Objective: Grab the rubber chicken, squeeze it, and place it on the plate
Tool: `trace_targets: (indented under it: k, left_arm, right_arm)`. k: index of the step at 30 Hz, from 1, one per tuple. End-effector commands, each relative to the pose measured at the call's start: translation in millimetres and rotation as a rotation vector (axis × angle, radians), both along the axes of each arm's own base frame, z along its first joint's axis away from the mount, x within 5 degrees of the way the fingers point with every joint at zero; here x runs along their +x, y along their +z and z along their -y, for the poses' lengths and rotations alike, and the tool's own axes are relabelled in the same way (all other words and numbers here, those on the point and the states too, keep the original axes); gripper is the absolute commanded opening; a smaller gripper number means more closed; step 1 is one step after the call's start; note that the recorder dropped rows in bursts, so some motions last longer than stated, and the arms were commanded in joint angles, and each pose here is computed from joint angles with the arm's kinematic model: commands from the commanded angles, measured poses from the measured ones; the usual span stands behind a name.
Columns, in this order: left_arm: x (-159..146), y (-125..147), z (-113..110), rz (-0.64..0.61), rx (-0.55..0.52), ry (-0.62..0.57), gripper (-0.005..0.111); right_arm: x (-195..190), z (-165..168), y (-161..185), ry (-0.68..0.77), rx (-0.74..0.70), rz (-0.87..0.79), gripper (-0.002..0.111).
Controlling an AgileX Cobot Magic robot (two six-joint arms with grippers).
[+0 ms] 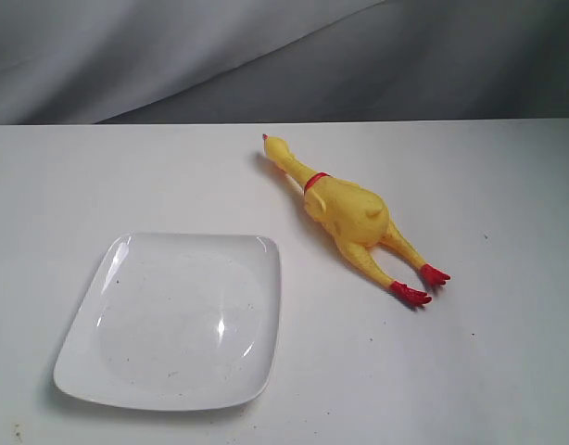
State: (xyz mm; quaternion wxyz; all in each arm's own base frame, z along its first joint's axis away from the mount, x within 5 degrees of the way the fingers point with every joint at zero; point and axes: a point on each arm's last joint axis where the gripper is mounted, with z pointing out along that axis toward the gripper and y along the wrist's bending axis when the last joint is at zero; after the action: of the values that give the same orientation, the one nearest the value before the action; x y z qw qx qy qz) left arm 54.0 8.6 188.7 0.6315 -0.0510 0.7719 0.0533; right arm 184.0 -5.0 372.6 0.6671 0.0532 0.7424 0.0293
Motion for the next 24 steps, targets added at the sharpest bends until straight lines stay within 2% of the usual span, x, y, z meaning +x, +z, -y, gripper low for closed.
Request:
trace_targets:
  k: [1, 6, 12, 14, 16, 17, 18, 19, 21, 24]
  left_arm:
    - [0.0, -1.3, 0.1, 0.002, -0.008, 0.001, 0.000]
    - [0.0, -1.3, 0.1, 0.002, -0.008, 0.001, 0.000]
    - [0.0, -1.3, 0.1, 0.002, -0.008, 0.001, 0.000]
    - [0.0, -1.3, 0.1, 0.002, -0.008, 0.001, 0.000]
    - [0.0, -1.3, 0.1, 0.002, -0.008, 0.001, 0.000]
    - [0.0, -1.3, 0.1, 0.002, -0.008, 0.001, 0.000]
    - [0.0, -1.3, 0.1, 0.002, -0.008, 0.001, 0.000]
    - [0.0, -1.3, 0.1, 0.002, -0.008, 0.001, 0.000]
    - [0.0, -1.3, 0.1, 0.002, -0.008, 0.001, 0.000]
    - [0.0, -1.3, 0.1, 0.002, -0.008, 0.001, 0.000]
  right_arm:
    - [31.1, -10.0, -20.7, 0.095, -0.210, -0.323, 0.000]
    - [67.7, -34.8, -49.8, 0.303, -0.338, -0.633, 0.000]
    - [106.3, -50.6, -105.3, 0.386, -0.388, -0.790, 0.000]
    - [119.1, -53.7, -134.3, 0.427, -0.412, -0.876, 0.000]
    - [133.0, -59.5, -160.3, 0.465, -0.369, -0.961, 0.011]
    - [144.0, -64.1, -169.3, 0.493, -0.335, -1.007, 0.027]
    - [150.0, -67.2, -176.3, 0.519, -0.323, -1.025, 0.036]
    - [159.9, -70.8, -183.9, 0.543, -0.312, -1.032, 0.051]
    - [171.0, -73.9, -197.3, 0.577, -0.322, -1.047, 0.058]
    - [179.9, -79.9, -216.0, 0.670, -0.348, -1.038, 0.057]
